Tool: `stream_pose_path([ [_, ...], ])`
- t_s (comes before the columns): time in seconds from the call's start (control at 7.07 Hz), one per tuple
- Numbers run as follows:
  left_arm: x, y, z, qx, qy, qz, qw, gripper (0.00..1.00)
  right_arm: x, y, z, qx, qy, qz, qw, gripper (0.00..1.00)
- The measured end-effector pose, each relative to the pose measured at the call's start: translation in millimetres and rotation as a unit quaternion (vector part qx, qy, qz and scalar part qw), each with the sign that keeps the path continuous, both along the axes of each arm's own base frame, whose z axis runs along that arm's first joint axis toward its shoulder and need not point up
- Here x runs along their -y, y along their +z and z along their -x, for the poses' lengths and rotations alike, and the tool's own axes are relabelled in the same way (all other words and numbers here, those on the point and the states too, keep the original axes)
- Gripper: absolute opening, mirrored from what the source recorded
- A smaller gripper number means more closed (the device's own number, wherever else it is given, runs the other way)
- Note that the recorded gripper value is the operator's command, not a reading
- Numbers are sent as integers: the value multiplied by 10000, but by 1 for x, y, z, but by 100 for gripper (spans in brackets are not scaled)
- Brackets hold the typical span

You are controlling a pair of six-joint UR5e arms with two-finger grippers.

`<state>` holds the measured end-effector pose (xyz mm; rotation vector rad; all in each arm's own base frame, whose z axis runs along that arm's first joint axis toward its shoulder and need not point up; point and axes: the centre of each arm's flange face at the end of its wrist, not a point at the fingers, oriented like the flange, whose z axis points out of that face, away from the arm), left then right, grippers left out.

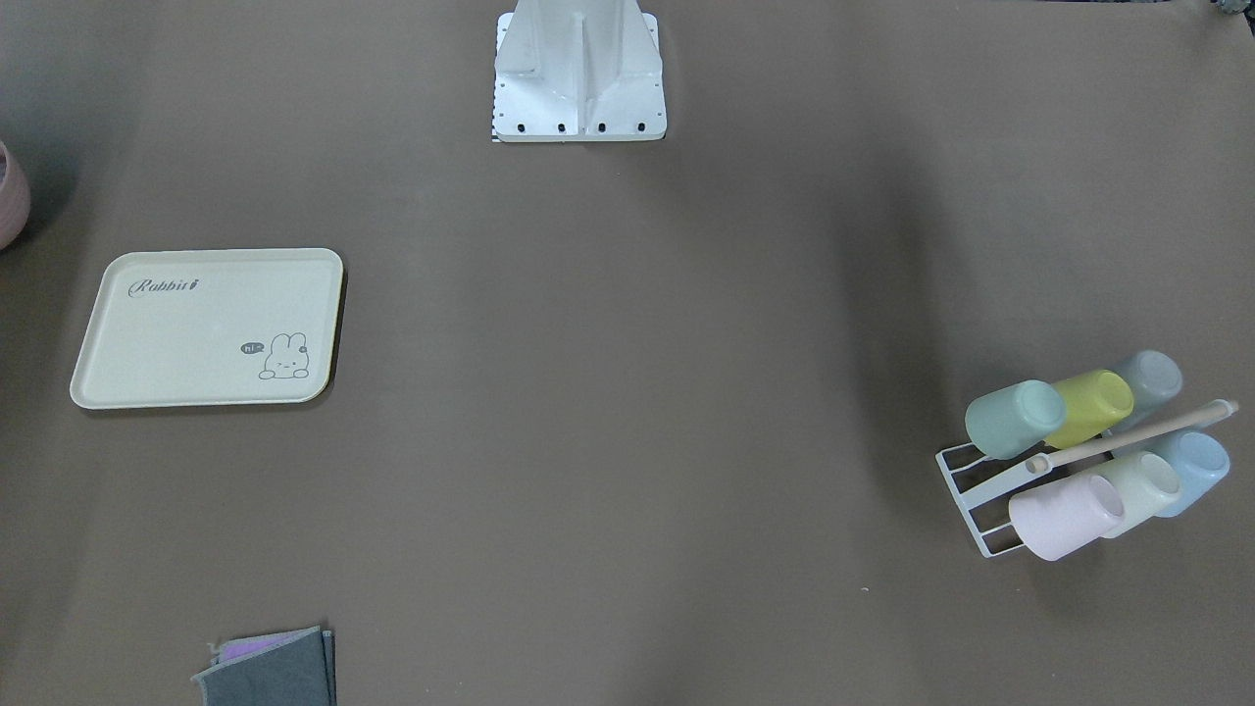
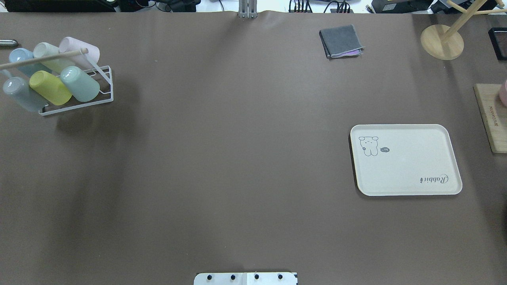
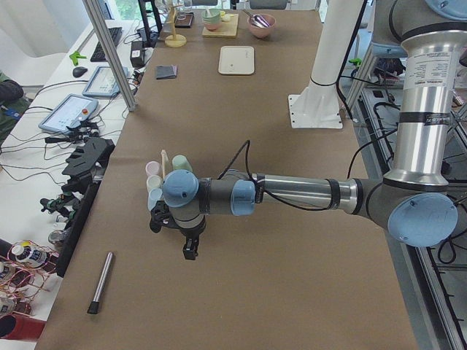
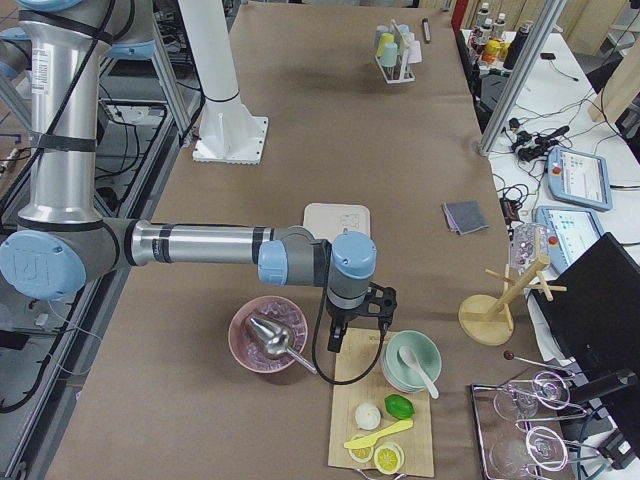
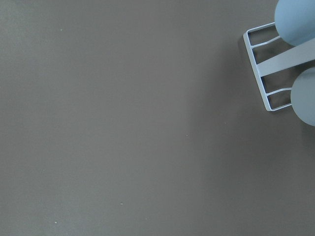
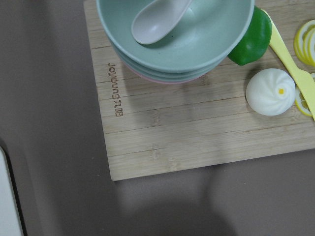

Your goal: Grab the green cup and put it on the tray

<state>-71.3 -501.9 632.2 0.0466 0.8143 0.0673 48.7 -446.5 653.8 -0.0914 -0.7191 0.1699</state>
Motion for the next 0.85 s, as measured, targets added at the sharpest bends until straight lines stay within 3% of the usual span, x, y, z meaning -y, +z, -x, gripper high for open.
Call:
stream_pose_path([
  [0.85, 1, -5, 0, 2, 0, -42, 10000, 98, 4, -5, 0, 4, 11, -49, 10000, 100],
])
